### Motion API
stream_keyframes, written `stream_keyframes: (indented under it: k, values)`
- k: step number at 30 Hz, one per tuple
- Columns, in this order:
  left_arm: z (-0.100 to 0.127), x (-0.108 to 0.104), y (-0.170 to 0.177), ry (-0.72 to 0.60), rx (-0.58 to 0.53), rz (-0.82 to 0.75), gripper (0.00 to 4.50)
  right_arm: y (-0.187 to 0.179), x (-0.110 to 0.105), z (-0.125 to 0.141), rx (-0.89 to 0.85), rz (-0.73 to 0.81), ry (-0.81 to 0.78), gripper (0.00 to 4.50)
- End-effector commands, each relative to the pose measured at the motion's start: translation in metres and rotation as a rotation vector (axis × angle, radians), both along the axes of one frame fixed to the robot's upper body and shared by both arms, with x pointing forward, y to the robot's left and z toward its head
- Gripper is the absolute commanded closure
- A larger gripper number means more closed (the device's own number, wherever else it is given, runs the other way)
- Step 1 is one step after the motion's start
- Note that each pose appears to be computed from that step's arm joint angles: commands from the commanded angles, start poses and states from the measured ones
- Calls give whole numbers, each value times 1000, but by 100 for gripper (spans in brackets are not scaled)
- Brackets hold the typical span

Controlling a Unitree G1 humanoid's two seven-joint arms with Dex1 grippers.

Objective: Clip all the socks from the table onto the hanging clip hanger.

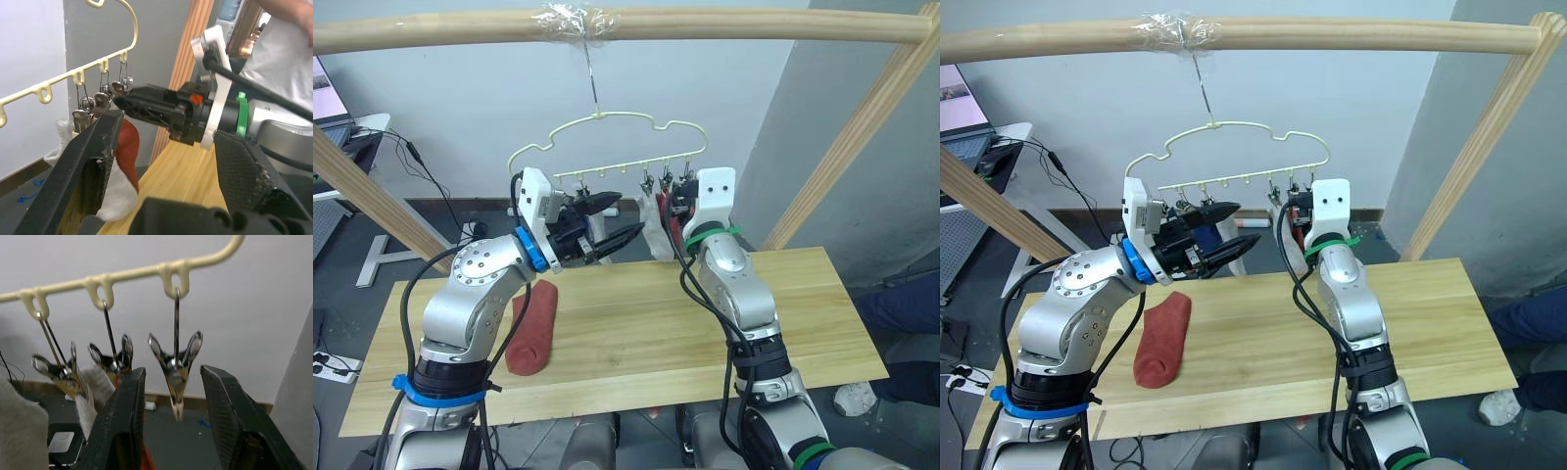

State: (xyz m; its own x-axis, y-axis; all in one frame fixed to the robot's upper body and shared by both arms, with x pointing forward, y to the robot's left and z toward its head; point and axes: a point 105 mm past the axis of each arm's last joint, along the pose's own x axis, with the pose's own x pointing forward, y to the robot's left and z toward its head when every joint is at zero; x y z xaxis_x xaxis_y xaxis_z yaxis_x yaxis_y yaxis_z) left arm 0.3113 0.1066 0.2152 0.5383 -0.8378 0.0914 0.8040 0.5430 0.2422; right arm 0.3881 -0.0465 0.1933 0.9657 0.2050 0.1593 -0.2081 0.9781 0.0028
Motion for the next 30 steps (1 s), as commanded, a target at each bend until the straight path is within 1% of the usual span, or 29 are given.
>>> stream_keyframes:
  k: [1,8,30]
  values:
    - [12,-8,-3,-51,-12,-20,116,6,-2,19,22,16,-69,266]
    - [17,-11,-6,-57,-38,-33,116,13,-2,26,35,31,-90,266]
    - [24,-13,-10,-48,-82,-38,116,12,6,27,11,25,-108,266]
